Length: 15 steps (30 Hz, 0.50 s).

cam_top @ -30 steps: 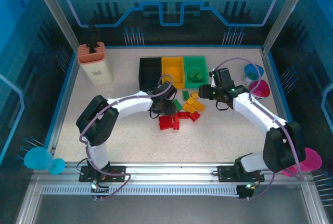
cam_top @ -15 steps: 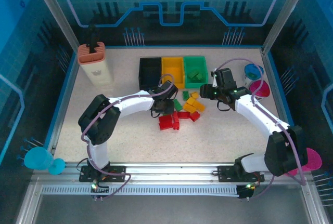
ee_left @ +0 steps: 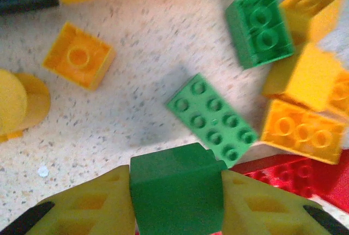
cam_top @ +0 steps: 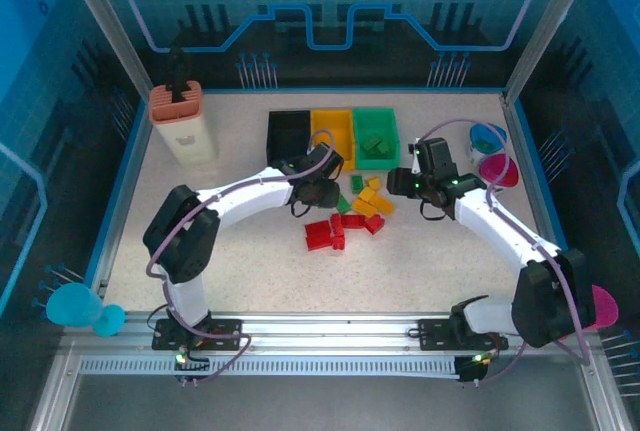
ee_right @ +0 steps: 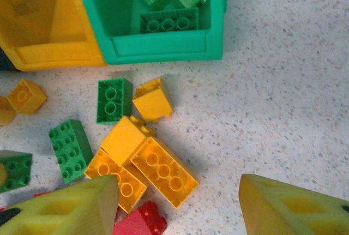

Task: Sort the legos into containers by color
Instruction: Pick up the lego from the center of the table, then place the lego in the container.

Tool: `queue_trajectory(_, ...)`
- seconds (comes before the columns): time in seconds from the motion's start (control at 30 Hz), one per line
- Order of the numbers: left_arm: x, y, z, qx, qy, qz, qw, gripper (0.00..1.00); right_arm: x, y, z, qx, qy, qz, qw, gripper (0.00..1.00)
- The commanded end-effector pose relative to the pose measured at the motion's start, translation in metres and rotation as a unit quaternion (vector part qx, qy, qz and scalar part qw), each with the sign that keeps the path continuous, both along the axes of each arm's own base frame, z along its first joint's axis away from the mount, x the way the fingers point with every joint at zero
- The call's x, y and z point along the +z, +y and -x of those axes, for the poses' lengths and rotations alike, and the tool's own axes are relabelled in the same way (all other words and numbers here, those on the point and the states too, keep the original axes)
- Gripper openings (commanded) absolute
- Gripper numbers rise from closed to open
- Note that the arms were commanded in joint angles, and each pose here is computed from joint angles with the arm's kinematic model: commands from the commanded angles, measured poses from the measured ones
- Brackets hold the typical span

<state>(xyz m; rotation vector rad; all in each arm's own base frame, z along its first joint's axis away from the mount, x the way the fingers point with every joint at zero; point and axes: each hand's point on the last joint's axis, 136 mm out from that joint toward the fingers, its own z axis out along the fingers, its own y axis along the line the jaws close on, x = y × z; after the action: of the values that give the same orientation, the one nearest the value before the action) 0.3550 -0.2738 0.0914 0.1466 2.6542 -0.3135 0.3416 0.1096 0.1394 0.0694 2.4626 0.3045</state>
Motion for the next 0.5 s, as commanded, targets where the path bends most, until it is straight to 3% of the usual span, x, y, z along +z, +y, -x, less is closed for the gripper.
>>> queue_trajectory(0.0, 0.050, -0.018, -0.018, -0.024, -0.059, 0.056, 0.996, 0.38, 0.013, -0.005, 0.000, -0.015, -0.023, -0.016, 0.999, 0.61)
queue_trajectory(0.3, 0.114, -0.048, -0.069, -0.048, -0.142, 0.129, 0.980, 0.38, -0.010, -0.011, 0.024, -0.022, -0.004, -0.026, 0.999, 0.61)
queue_trajectory(0.47, 0.122, -0.063, -0.103, -0.055, -0.159, 0.163, 0.972, 0.38, -0.016, -0.013, 0.033, -0.025, 0.001, -0.032, 0.999, 0.60)
